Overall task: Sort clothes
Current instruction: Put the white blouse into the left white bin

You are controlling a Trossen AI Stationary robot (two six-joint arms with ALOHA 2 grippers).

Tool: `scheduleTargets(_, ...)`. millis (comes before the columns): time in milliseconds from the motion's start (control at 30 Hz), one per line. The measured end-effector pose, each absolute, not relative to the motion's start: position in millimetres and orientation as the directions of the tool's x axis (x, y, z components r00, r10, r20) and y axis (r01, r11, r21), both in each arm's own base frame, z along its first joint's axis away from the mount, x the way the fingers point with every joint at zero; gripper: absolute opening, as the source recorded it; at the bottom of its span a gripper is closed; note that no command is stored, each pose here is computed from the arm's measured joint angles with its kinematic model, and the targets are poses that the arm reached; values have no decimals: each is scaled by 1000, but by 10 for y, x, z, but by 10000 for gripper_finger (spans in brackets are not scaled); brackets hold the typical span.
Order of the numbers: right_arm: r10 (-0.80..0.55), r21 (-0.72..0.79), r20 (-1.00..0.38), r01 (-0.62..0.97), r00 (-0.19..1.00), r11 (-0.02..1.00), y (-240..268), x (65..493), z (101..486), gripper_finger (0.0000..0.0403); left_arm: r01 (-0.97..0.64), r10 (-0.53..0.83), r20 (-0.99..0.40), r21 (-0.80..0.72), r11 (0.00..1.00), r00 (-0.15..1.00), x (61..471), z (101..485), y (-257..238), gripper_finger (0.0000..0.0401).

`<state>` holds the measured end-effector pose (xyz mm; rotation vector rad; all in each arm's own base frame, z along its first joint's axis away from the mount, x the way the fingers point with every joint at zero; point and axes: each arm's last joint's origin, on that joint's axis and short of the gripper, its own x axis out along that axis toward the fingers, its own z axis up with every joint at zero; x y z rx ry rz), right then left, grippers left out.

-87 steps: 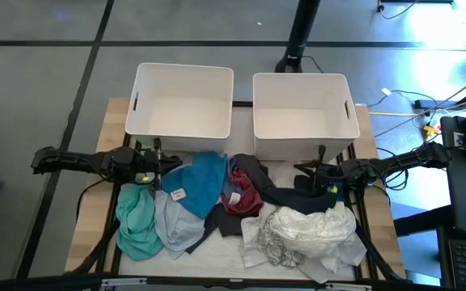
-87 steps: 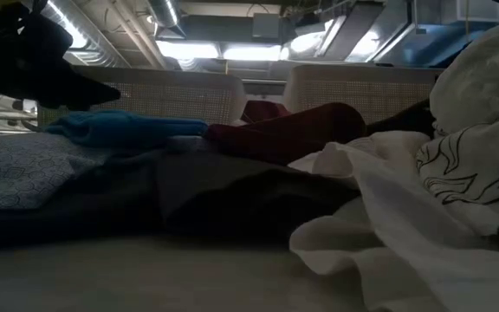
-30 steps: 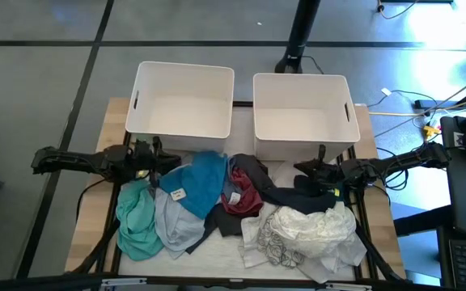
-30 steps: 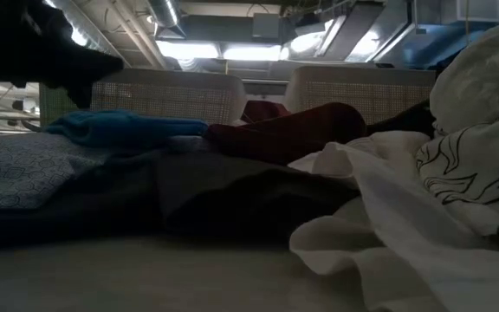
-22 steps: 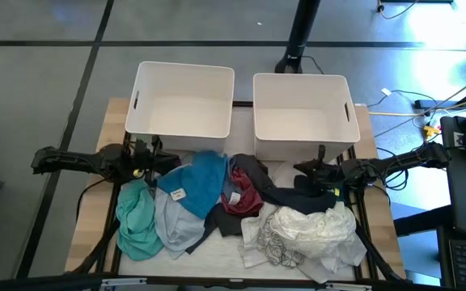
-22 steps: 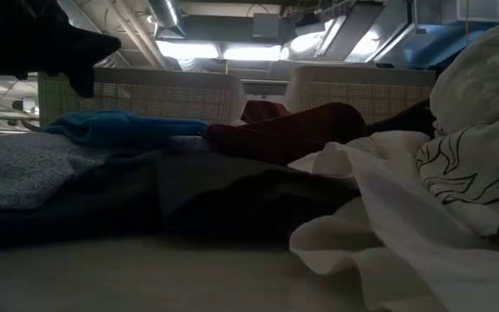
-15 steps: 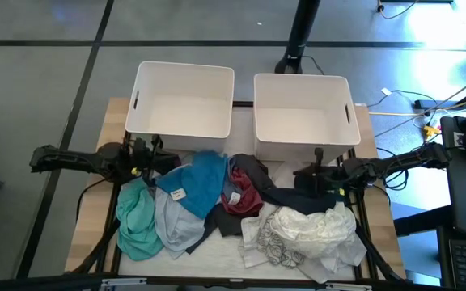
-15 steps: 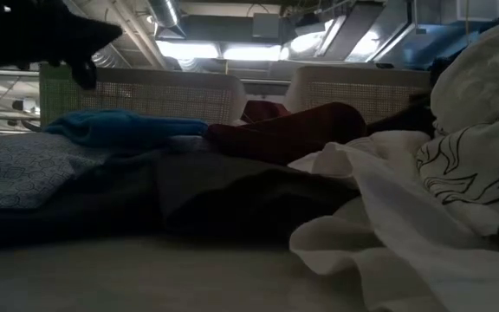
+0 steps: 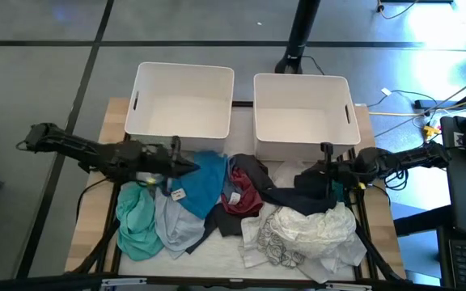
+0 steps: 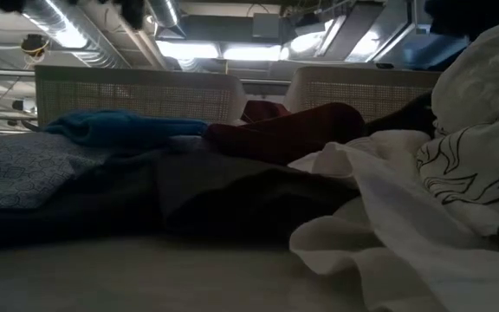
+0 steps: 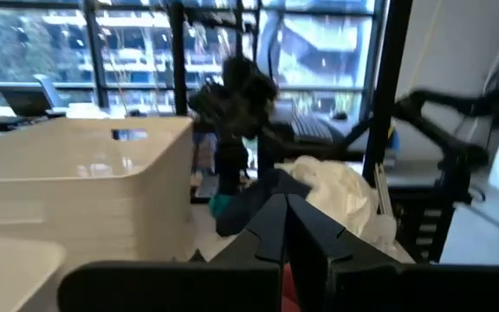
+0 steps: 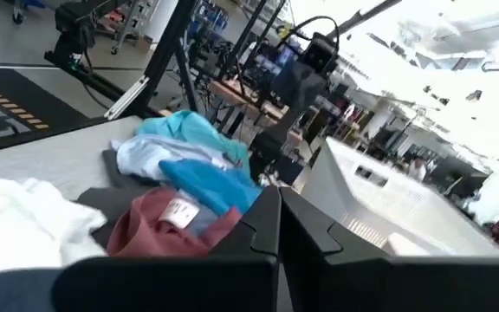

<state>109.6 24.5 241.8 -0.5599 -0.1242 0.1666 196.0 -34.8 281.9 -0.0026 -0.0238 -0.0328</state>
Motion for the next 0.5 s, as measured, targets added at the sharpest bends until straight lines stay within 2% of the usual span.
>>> scheduleTargets(133,220,-608,131,-97,967,788,249,1073,2546,8,51,-51,-24,12,999,998,2360,2930,-476,1)
scheduleTargets(300,216,-598,211,-49,953,800,246,1059,2627,8,77,-76,-84,9,997,994,2818,2935,-656,1)
scheduleTargets(500,214,-598,235,-33,948,801,244,1054,2651,8,113,-112,-136,5,994,984,3268,2857,-898,1)
